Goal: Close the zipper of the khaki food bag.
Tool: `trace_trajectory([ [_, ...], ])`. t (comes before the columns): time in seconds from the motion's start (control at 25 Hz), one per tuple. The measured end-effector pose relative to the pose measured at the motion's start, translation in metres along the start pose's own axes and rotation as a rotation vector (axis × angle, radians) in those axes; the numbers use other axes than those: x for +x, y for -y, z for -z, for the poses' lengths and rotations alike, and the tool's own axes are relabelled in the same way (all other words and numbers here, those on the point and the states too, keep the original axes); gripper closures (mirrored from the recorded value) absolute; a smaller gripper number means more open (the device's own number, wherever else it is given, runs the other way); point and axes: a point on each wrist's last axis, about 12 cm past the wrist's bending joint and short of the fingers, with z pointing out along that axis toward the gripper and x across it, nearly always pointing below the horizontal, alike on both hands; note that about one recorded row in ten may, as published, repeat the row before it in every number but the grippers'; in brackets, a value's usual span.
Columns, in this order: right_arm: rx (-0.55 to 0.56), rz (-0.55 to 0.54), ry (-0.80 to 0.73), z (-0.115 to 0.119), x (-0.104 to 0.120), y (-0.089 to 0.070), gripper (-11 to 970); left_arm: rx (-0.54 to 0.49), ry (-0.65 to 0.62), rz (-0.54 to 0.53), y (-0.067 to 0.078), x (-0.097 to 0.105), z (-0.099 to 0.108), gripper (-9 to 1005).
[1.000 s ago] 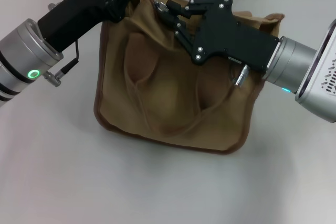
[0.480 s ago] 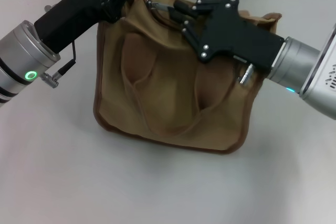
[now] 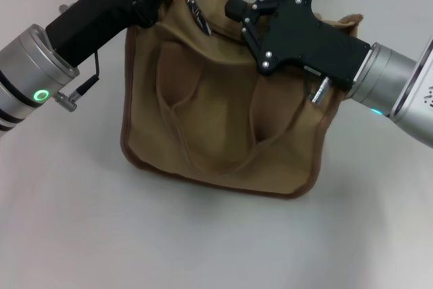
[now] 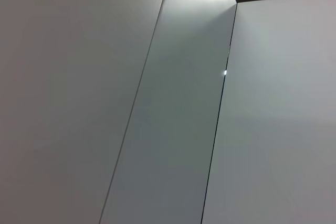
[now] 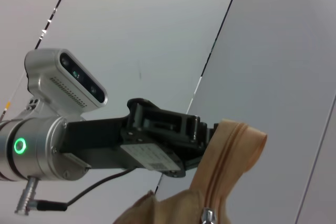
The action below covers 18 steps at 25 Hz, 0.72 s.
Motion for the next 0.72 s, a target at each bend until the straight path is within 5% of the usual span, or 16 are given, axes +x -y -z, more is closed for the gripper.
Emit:
trace_trajectory([
  [0.28, -0.017, -0.162, 0.029, -0.0035, -0.0056, 0.0026, 882, 0.002, 0.0, 0.002, 0.0004, 0.0002, -0.0002, 940],
  [0.72, -0.063, -0.232, 0.032, -0.0043, -0.0073, -0.004, 787, 0.006, -0.002, 0.005, 0.0005, 0.0003, -0.0013, 939],
])
